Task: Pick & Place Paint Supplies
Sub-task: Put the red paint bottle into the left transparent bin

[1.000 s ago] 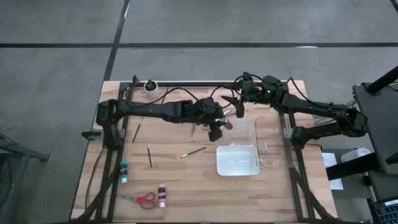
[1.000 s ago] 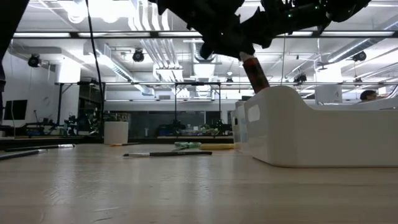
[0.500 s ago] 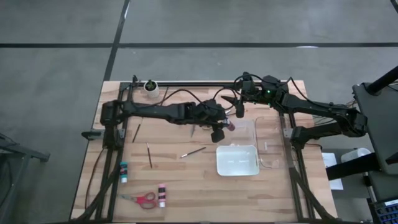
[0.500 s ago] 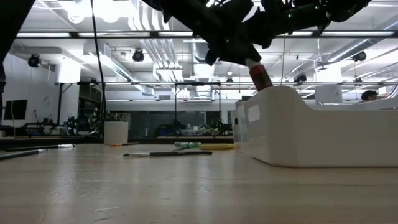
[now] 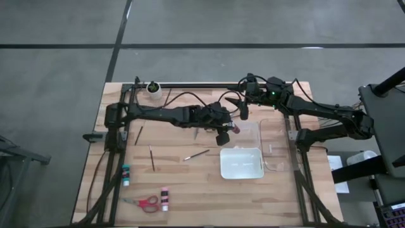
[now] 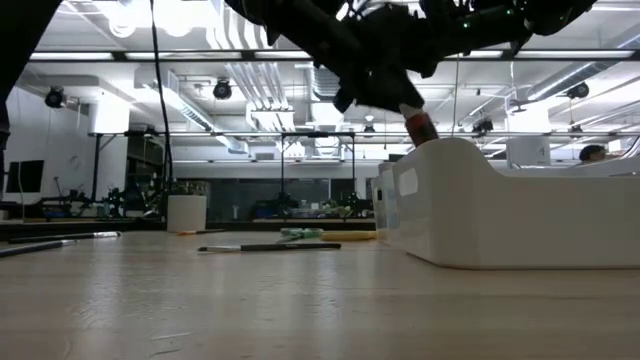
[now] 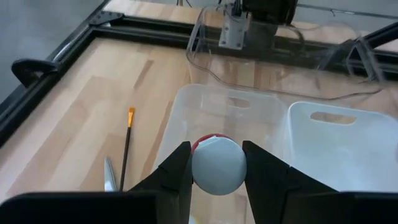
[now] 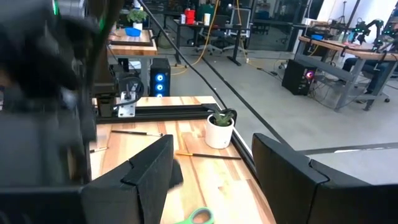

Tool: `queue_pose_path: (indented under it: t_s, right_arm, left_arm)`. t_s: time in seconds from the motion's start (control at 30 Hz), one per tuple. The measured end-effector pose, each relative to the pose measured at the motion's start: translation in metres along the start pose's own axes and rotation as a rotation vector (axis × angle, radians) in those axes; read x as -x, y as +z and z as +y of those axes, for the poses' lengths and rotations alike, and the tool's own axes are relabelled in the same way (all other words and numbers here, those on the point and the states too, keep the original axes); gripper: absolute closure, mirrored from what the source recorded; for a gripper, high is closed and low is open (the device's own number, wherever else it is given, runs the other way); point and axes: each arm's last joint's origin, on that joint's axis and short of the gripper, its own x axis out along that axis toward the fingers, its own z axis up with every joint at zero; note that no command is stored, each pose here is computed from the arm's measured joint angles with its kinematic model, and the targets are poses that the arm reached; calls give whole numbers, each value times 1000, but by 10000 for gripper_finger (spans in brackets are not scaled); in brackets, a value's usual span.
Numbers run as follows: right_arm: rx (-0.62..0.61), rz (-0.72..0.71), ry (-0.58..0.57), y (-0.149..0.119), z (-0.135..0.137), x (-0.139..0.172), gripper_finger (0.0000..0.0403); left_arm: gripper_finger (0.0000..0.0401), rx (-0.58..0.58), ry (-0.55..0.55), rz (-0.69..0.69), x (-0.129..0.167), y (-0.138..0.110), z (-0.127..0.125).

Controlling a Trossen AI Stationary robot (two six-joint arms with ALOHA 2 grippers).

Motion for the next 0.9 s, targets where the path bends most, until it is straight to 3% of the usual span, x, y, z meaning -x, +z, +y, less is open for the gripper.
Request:
queue_pose_path:
  t_s: [0.5,0.9]
  right_arm:
    - [0,0,0,0,0,0,186]
    - [0,0,0,0,0,0,186]
  left_arm:
    - [291,29,0,23,-24,-15,1]
    - [291,110,12,131,-33,-31,1]
